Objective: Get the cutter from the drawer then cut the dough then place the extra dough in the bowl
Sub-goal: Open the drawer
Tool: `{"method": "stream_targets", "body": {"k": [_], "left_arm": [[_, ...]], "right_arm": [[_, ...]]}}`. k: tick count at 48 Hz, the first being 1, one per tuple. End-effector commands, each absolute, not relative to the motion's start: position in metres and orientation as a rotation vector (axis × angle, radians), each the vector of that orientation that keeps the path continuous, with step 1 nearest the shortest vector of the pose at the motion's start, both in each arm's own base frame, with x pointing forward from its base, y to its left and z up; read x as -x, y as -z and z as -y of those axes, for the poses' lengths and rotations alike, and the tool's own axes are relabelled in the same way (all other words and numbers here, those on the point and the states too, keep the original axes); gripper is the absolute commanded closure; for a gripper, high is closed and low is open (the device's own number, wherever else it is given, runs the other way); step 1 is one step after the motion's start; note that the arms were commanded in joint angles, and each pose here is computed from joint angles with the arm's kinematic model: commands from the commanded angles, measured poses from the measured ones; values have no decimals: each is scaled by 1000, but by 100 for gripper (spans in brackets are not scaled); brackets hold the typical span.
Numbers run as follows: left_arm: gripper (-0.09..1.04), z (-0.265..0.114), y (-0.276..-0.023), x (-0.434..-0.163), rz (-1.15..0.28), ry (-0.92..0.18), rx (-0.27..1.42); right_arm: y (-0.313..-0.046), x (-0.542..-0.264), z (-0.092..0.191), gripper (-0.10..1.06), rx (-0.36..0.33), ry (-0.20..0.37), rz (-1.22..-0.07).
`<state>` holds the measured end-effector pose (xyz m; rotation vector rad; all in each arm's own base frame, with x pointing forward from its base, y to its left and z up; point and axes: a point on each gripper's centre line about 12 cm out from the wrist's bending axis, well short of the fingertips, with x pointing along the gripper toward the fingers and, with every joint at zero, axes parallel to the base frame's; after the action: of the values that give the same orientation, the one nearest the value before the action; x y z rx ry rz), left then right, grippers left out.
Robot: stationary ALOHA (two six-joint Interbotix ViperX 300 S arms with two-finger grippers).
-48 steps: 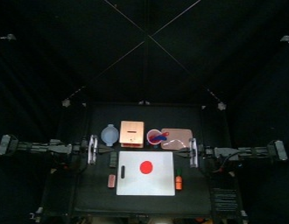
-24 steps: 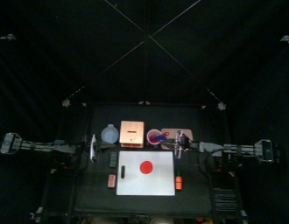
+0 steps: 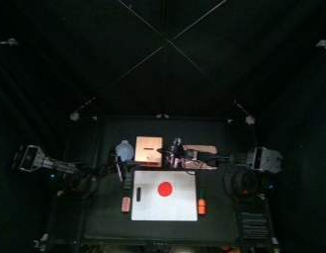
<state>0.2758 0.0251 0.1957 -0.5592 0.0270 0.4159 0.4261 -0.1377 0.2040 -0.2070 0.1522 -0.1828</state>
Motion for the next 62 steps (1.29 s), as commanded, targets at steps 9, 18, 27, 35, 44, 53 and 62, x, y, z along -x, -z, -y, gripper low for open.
{"method": "stream_targets", "body": {"k": [9,18,27,35,44,53,62], "left_arm": [[66,-23,-184,-302,-49,-453,620],[58,-23,-174,-304,-72,-470,635],[55,-25,-173,-305,-68,-494,670],[40,-23,-168,-309,-84,-488,672],[16,-26,-167,-314,-51,-556,841],[15,-31,-148,-310,-43,-680,1063],[15,-27,-133,-319,-74,-679,1118]], "right_arm": [[-202,-470,158,88,234,188,-116],[-189,-481,167,88,230,199,-175],[-177,-485,170,88,224,204,-245],[-167,-485,168,88,219,198,-273],[-167,-485,166,88,224,193,-281],[-169,-488,162,88,242,177,-283],[-169,-489,162,88,248,173,-282]]}}
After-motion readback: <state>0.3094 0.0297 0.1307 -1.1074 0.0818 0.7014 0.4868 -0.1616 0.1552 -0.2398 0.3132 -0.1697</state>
